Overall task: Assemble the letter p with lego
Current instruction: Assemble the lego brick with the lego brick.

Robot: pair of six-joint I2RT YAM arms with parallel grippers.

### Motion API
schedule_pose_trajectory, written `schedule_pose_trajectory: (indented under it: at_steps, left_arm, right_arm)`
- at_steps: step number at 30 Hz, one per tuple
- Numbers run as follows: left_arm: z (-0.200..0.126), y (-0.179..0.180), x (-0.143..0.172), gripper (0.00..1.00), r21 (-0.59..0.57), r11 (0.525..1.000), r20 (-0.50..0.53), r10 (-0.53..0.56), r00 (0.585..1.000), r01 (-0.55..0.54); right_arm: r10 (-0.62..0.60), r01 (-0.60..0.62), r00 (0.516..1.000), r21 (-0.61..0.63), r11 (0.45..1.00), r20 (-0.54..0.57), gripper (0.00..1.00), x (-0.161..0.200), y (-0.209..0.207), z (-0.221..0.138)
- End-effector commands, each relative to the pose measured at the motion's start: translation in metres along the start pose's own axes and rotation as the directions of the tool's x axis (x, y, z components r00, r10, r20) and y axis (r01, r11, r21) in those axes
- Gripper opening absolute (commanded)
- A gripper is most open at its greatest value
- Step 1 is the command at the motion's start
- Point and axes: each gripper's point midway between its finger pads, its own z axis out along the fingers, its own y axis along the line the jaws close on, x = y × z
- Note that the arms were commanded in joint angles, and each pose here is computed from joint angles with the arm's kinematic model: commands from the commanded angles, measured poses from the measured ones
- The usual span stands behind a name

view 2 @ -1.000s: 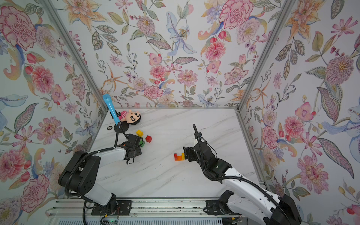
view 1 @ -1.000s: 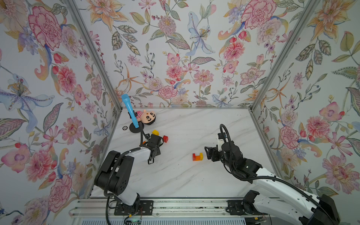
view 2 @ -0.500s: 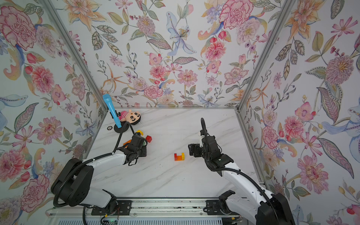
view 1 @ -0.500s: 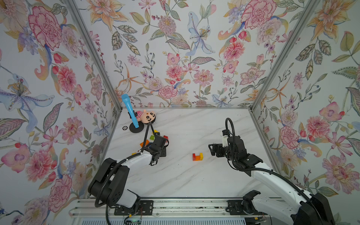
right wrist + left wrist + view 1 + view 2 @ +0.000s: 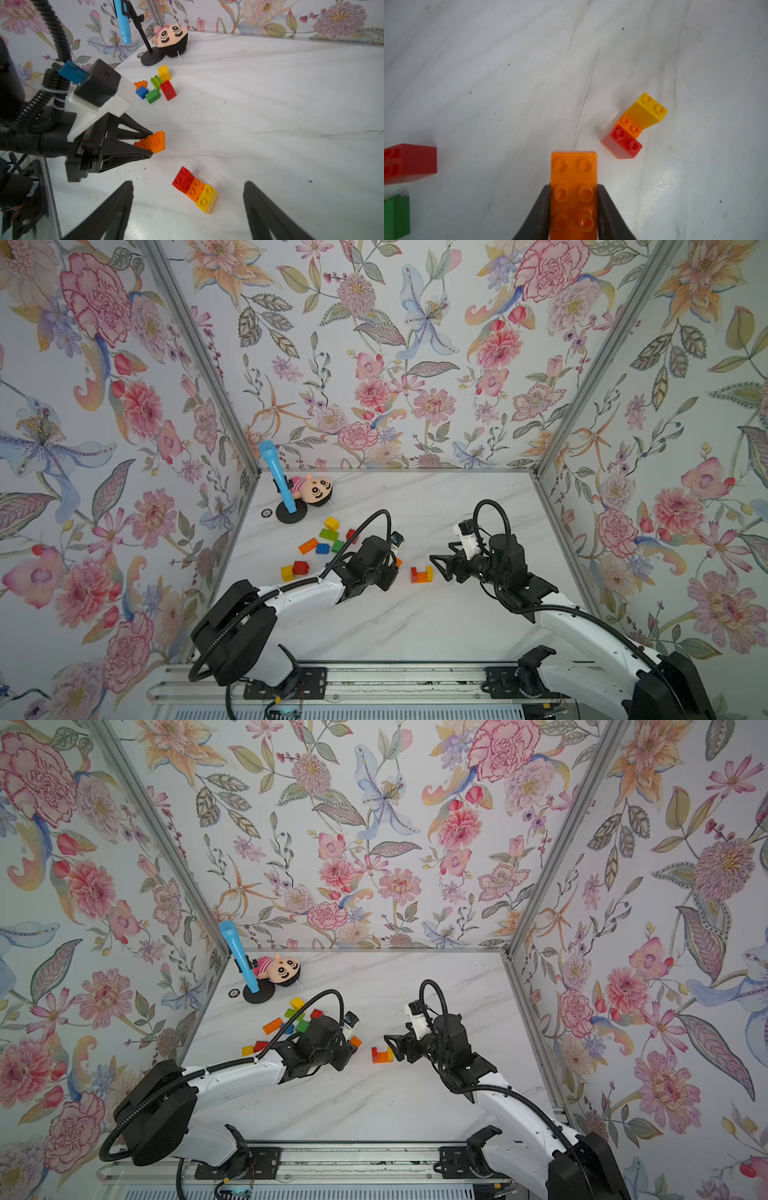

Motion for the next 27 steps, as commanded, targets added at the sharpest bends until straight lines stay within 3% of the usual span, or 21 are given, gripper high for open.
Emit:
schedule_pose_trajectory:
  at_steps: [1,6,9,12,22,27]
  left_arm:
    - [0.004,-0.025,-0.02,0.19,0.097,0.988,0.029,0.122,0.992,-0.124]
    - [0.021,-0.051,-0.021,0.19,0.171,0.959,-0.044,0.234,0.971,-0.224]
    - [0.029,-0.064,-0.021,0.19,0.22,0.941,-0.073,0.28,0.957,-0.258]
    - [0.038,-0.073,-0.015,0.19,0.247,0.922,-0.118,0.334,0.935,-0.298]
    - [0.049,-0.071,-0.015,0.19,0.249,0.894,-0.192,0.422,0.886,-0.372]
    - [0.05,-0.074,-0.019,0.18,0.297,0.854,-0.199,0.493,0.847,-0.427]
  right_arm:
    - [0.047,-0.053,0.996,0.075,0.996,0.08,0.86,-0.012,-0.013,-0.014]
    - [0.273,-0.278,0.96,0.283,0.918,0.058,0.86,0.02,-0.067,-0.032]
    - [0.466,-0.452,0.883,0.362,0.815,0.055,0.87,0.048,-0.093,-0.041]
    - [0.562,-0.531,0.827,0.366,0.764,0.028,0.87,0.069,-0.101,-0.042]
    - [0.601,-0.563,0.8,0.345,0.751,-0.002,0.87,0.085,-0.097,-0.036]
    - [0.603,-0.563,0.798,0.339,0.753,-0.013,0.87,0.087,-0.096,-0.032]
